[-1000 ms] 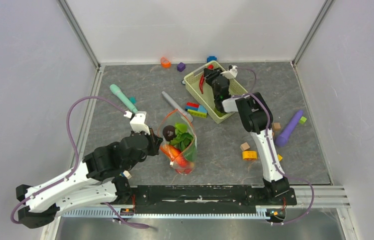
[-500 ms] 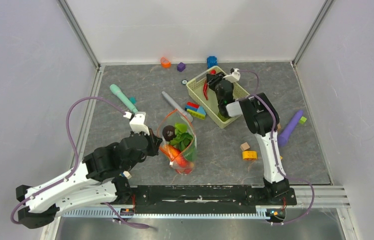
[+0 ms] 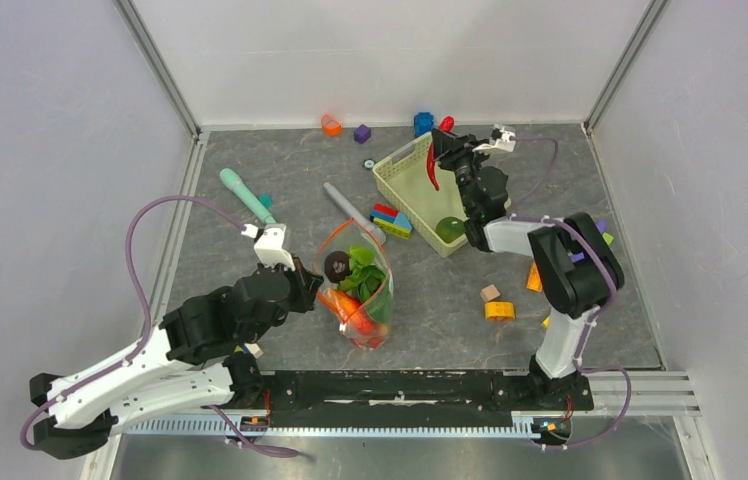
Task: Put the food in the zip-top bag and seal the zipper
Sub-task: Pick up the fake vegetable from the bin, then place the fake vegetable in the zipper food storage bag.
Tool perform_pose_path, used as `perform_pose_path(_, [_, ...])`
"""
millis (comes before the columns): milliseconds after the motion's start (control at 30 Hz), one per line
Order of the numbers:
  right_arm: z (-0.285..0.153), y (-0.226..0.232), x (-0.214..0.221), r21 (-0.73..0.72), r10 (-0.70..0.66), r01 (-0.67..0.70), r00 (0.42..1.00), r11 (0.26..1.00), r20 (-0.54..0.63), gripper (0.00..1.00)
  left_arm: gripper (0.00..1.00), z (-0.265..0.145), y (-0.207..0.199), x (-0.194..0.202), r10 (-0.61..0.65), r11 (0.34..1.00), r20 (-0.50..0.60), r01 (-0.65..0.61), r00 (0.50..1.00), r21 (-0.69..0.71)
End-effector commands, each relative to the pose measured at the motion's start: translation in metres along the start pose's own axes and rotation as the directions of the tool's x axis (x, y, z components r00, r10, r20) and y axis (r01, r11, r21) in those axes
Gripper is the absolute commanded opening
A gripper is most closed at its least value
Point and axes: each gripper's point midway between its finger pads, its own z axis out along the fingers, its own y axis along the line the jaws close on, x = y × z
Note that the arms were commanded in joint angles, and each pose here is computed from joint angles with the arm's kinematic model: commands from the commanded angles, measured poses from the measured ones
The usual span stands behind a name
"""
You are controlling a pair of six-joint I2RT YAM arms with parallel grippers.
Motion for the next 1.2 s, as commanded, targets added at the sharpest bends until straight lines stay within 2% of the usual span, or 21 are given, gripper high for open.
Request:
perform_pose_path(0, [-0.022,0.065,-0.053,-0.219,-0.073,0.083,0.996,0.972,0.054,0.07,0.02,-0.008,-0.016,-0.024,-0.079,0.995,0.056,0.076,0.995,0.057])
perform_pose_path(233, [-0.068,0.157,-0.077,-0.468,-0.214,0.153,0.974,0.87,-0.079,0.06,0.02,-0.013,-0.018,-0.027,-0.081,0.994,0.066,0.075,0.995,0.084])
perform_pose_path(600, [-0.17,0.288,-0.05,-0.788,-0.258,0.005,0.946,0.616,-0.196,0.05,0.02,-0.013,-0.018,-0.025,-0.066,0.994,0.063,0.06,0.996,0.094])
perform_pose_path(833, [-0.208,0.336,-0.027,-0.871,-0.301,-0.07,0.922,0.486,-0.242,0.05,0.02,-0.012,-0.017,-0.024,-0.063,0.994,0.065,0.057,0.996,0.094])
perform_pose_path(1033, [-0.234,0.364,-0.004,-0.904,-0.371,-0.029,0.906,0.427,-0.204,0.05,0.02,-0.01,-0.018,-0.023,-0.06,0.994,0.064,0.054,0.996,0.093])
perform_pose_path(1167, [-0.241,0.374,0.013,-0.911,-0.387,-0.05,0.895,0.41,-0.224,0.05,0.02,-0.011,-0.019,-0.023,-0.061,0.994,0.063,0.055,0.996,0.096])
